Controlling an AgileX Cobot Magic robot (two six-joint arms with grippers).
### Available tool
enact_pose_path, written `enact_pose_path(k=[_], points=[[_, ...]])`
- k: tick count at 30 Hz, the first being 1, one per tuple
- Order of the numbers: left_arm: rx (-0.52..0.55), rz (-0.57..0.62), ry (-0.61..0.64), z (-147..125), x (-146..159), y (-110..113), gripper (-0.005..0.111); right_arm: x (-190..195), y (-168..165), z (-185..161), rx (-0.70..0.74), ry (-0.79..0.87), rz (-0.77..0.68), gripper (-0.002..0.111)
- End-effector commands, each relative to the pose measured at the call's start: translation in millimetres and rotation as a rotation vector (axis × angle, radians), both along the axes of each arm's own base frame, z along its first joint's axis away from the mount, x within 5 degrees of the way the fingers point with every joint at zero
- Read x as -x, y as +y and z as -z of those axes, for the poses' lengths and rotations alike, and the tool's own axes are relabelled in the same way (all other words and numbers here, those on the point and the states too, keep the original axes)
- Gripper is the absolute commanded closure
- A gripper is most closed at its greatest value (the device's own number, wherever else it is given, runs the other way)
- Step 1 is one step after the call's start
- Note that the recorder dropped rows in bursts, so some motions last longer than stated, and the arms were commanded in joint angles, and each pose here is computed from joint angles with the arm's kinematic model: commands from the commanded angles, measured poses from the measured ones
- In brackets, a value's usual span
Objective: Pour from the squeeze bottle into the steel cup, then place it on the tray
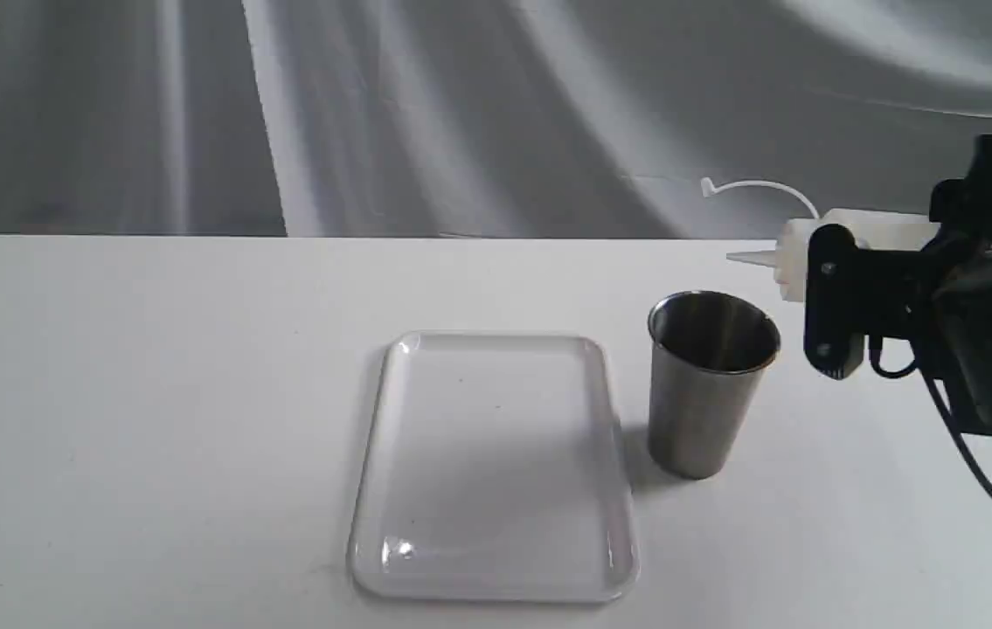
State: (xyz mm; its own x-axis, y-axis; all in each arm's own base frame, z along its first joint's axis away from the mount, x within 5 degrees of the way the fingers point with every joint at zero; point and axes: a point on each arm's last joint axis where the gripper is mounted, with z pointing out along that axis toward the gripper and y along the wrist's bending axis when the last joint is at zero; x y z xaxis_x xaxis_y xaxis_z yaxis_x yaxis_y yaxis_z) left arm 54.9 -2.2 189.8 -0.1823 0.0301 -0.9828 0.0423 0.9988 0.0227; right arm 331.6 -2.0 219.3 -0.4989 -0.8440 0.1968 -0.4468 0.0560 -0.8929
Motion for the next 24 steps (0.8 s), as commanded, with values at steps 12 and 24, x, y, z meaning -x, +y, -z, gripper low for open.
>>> enact_pose_path(k=[12, 24], points=[[0.004, 0.004, -0.006, 0.7, -0.1, -0.3, 0.107, 0.7, -4.1, -8.9, 0.109, 0.006, 0.011, 0.108], [0.002, 0.005, -0.006, 0.7, -0.1, -0.3, 0.107, 0.6, -3.9, -8.8, 0.176, 0.059, -0.027, 0.108]])
